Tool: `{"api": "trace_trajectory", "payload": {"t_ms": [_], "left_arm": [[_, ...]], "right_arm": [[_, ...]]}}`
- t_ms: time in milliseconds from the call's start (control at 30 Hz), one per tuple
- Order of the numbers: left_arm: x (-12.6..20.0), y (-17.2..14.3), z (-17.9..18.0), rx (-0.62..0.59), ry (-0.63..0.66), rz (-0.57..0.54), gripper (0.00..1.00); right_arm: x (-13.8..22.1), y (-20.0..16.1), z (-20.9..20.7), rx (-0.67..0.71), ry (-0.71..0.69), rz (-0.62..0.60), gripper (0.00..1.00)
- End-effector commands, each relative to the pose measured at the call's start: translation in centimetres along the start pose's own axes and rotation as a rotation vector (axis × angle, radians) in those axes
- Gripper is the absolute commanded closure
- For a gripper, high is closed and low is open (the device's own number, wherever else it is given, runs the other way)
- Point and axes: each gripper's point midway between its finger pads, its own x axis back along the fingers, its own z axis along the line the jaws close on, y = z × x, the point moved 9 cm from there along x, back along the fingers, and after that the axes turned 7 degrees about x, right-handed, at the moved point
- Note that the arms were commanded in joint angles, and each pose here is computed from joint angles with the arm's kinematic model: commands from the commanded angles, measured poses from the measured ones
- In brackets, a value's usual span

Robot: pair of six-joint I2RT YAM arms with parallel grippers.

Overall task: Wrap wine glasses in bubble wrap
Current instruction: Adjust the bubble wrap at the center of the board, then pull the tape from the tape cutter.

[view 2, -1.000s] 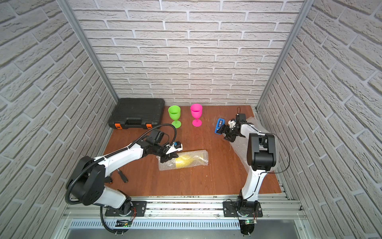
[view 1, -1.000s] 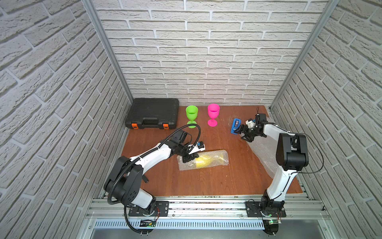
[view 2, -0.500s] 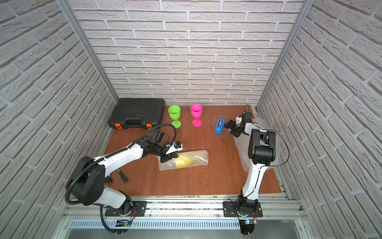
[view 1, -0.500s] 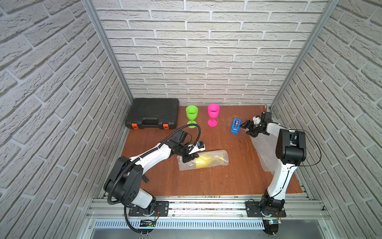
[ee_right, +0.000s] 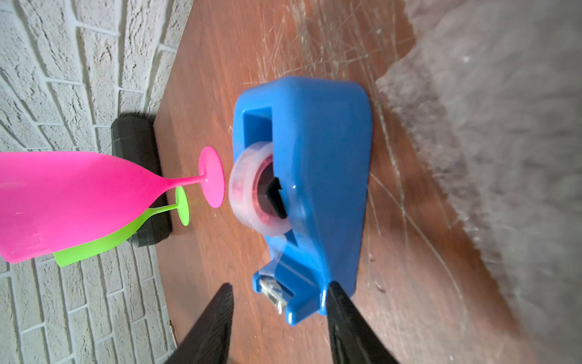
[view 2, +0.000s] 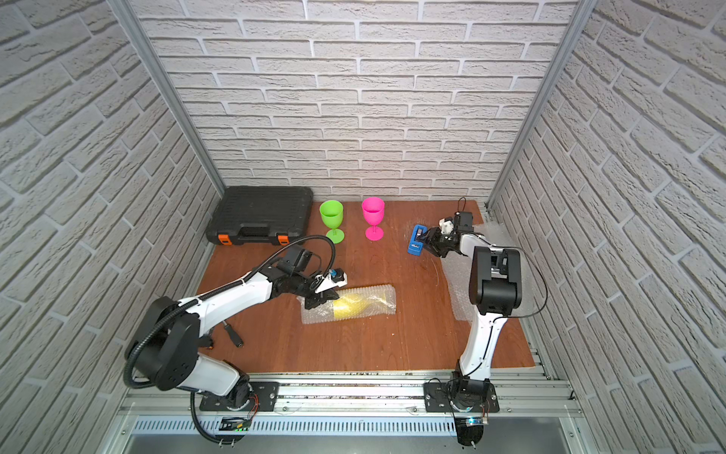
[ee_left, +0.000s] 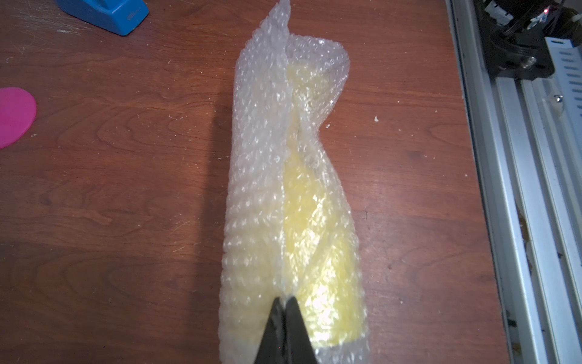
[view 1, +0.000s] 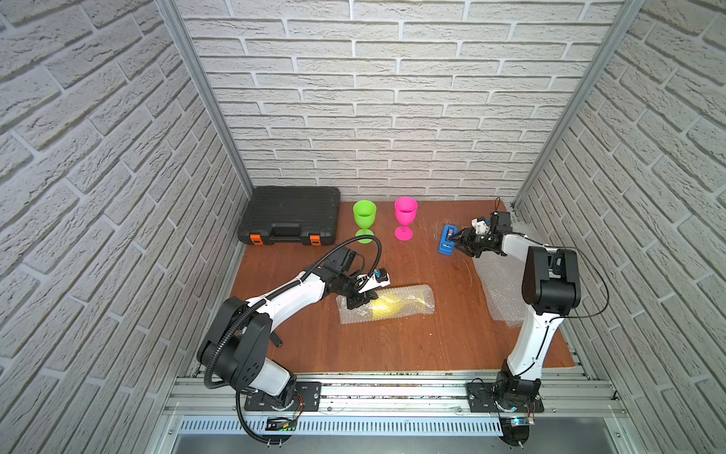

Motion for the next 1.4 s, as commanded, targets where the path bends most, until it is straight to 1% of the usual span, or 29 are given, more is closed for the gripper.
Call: {"api": "trace_trajectory", "payload": {"t_ms": [0,167,333,833,1067,1200,1367], "left_arm": [[0.0,-0.3,-0.4,0.015,-0.009,0.010,1.00],[0.0,-0.3,-0.4,0.017,-0.010,0.013,1.00],[0.0,-0.3,-0.5,0.018,-0.011,0.016,1.00],[-0.1,-0.4,-0.4,0.021,-0.012,0.019,1.00],[-0.2,-0.5,-0.4,0.025,-0.017,0.024,1.00],[-0.2,-0.5,-0.4,0.026,-0.017,0.025,1.00],[-0.2,-0.5,-0.4,0.026,-0.015,0.025,1.00]], "right_arm": [[0.0,-0.4,0.4,0.022,0.015,0.025,0.57],[-1.1,-0.1,0.0,0.019,0.036,0.038,0.66],[-2.1,0.0,-0.4,0.008,0.045,0.059,0.73],[-3.5,0.1,-0.5,0.001,0.111,0.089,0.84],[-3.0,0.2,0.0,0.010,0.118,0.080,0.91],[-2.2,0.3,0.9,0.024,0.125,0.065,0.97],[-1.1,0.3,1.9,0.028,0.130,0.045,0.97]]}}
